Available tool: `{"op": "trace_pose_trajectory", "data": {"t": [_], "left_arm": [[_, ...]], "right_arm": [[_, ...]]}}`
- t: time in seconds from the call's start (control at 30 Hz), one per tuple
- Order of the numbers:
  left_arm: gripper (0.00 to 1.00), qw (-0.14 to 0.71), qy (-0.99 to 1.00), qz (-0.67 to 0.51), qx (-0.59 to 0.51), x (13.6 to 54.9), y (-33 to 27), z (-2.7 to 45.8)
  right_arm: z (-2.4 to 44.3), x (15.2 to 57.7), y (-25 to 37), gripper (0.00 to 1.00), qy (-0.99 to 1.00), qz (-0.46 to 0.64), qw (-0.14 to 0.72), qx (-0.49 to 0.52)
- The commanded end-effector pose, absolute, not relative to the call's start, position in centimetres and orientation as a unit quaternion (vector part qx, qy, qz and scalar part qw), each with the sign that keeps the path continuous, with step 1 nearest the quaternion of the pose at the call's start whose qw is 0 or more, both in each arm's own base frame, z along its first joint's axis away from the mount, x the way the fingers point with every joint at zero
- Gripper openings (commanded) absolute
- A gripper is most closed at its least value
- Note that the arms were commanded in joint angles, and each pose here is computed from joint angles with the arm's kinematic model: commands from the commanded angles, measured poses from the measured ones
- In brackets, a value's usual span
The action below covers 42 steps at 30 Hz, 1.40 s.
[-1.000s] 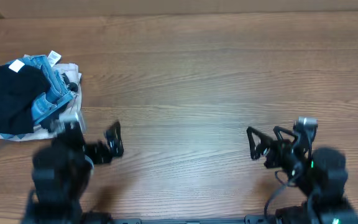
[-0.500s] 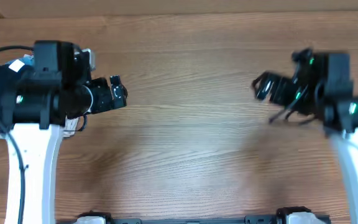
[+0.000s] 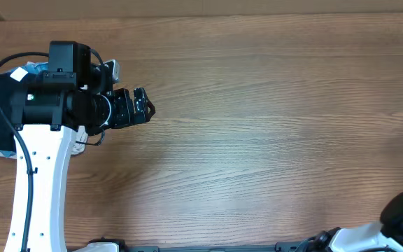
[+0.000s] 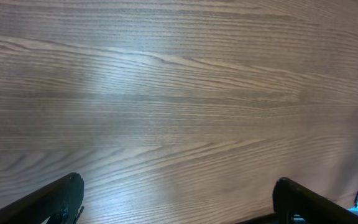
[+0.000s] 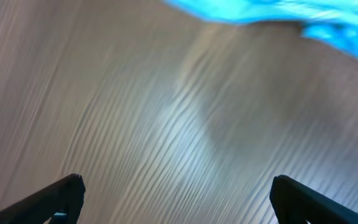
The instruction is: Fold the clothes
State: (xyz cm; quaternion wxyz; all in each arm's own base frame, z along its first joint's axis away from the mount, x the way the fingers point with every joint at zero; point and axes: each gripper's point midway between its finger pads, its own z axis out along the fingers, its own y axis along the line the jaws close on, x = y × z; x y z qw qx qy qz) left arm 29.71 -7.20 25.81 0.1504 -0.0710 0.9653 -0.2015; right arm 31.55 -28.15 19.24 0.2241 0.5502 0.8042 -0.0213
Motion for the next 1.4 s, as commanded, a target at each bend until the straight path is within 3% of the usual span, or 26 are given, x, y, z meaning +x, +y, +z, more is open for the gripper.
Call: {"op": "trace_pose_trajectory", "data": {"t": [0.0, 0.1, 0.27, 0.8, 0.87, 1.0, 1.07, 1.13, 1.23, 1.37], "left_arm": [[1.0, 0.169, 0.962, -0.207, -0.058, 29.6, -7.1, 27.0], [1.0, 0.161, 0.963, -0.206, -0.06, 29.3, -7.1, 26.9], [1.0, 0.151, 0.965, -0.206, -0.062, 28.8, -7.1, 26.7], [1.0, 0.138, 0.965, -0.209, -0.071, 28.3, -7.2, 26.6], [1.0, 0.137, 0.965, -0.21, -0.073, 28.3, -7.2, 26.6], [1.0, 0.135, 0.964, -0.211, -0.085, 28.3, -7.2, 26.6], [1.0, 0.136, 0.964, -0.212, -0.085, 28.4, -7.2, 26.6], [1.0, 0.14, 0.964, -0.212, -0.084, 28.5, -7.2, 26.7], [1.0, 0.148, 0.962, -0.213, -0.082, 28.9, -7.3, 26.8], [1.0, 0.15, 0.962, -0.213, -0.082, 29.0, -7.3, 26.8]], "right_arm": [[17.8, 29.7, -33.6, 0.88, 0.737, -0.031, 0.23, 0.634], [15.4, 29.3, -36.4, 0.88, 0.721, -0.017, 0.232, 0.652], [11.6, 29.1, -40.0, 1.0, 0.732, -0.032, 0.233, 0.639], [4.6, 26.8, -46.3, 0.93, 0.697, -0.071, 0.235, 0.673], [4.3, 26.9, -46.6, 0.81, 0.697, -0.072, 0.237, 0.673], [4.1, 27.5, -46.4, 0.31, 0.692, -0.057, 0.244, 0.677], [4.3, 29.2, -45.6, 0.13, 0.701, -0.018, 0.258, 0.665], [4.6, 31.8, -43.6, 0.04, 0.715, 0.039, 0.269, 0.644], [5.1, 35.8, -39.6, 0.04, 0.741, 0.105, 0.267, 0.607], [6.2, 38.5, -36.3, 0.04, 0.767, 0.102, 0.26, 0.578]]}}
